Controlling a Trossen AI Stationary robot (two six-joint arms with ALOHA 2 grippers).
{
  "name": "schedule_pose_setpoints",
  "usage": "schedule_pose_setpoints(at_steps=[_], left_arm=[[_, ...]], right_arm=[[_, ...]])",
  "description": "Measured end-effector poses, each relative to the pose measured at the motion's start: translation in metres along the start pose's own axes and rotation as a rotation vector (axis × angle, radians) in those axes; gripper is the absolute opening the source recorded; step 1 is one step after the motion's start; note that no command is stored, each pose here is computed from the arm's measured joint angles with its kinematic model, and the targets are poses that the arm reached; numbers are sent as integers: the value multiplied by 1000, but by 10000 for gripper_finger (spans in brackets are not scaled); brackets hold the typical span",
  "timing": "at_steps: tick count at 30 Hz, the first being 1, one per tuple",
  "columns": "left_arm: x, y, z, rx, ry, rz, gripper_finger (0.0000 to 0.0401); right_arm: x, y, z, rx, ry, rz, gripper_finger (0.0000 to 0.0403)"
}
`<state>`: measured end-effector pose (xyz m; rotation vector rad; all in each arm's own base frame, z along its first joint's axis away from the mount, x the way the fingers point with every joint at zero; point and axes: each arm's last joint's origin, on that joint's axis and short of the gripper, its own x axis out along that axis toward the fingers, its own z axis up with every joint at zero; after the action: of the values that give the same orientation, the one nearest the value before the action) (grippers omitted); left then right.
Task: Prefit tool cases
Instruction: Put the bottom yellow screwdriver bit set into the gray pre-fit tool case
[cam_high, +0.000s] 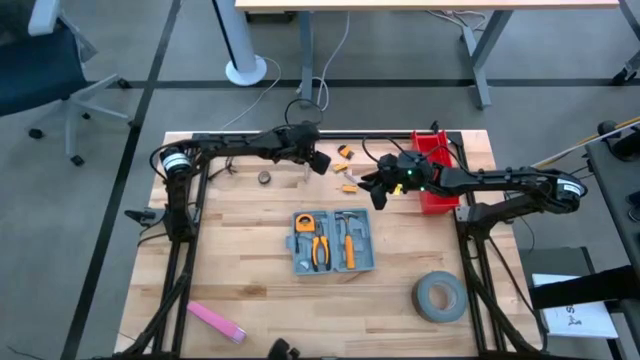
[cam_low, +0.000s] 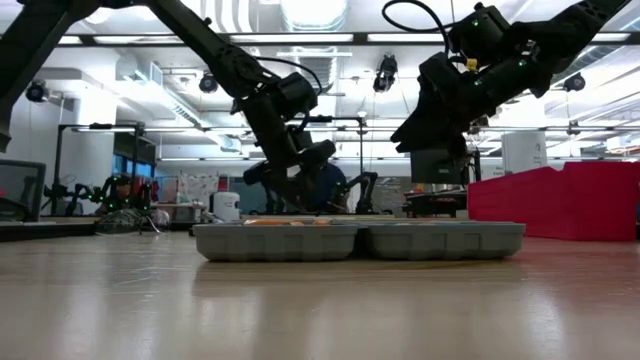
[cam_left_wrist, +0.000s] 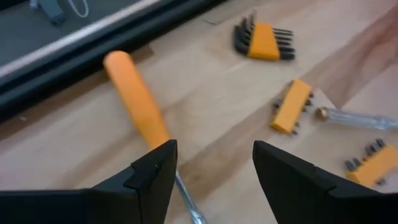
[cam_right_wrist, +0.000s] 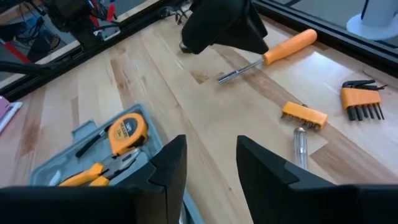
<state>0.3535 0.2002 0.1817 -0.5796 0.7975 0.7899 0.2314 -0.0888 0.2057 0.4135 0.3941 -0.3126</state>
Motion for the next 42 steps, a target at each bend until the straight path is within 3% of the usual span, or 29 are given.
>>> schedule_pose_setpoints(at_steps=[23,29,37,42], left_arm=[[18,7,-7,21,67,-18,185],[15,-6,-11,-1,164,-238,192],[10,-26,-15,58,174,-296,190],[2,-46,-14,166,146,-356,182]], right_arm=[[0,0,0,-11,1,-1,103],[0,0,0,-11,1,-1,113],[0,0,0,-11,1,-1,124],[0,0,0,-11,-2,1,117]])
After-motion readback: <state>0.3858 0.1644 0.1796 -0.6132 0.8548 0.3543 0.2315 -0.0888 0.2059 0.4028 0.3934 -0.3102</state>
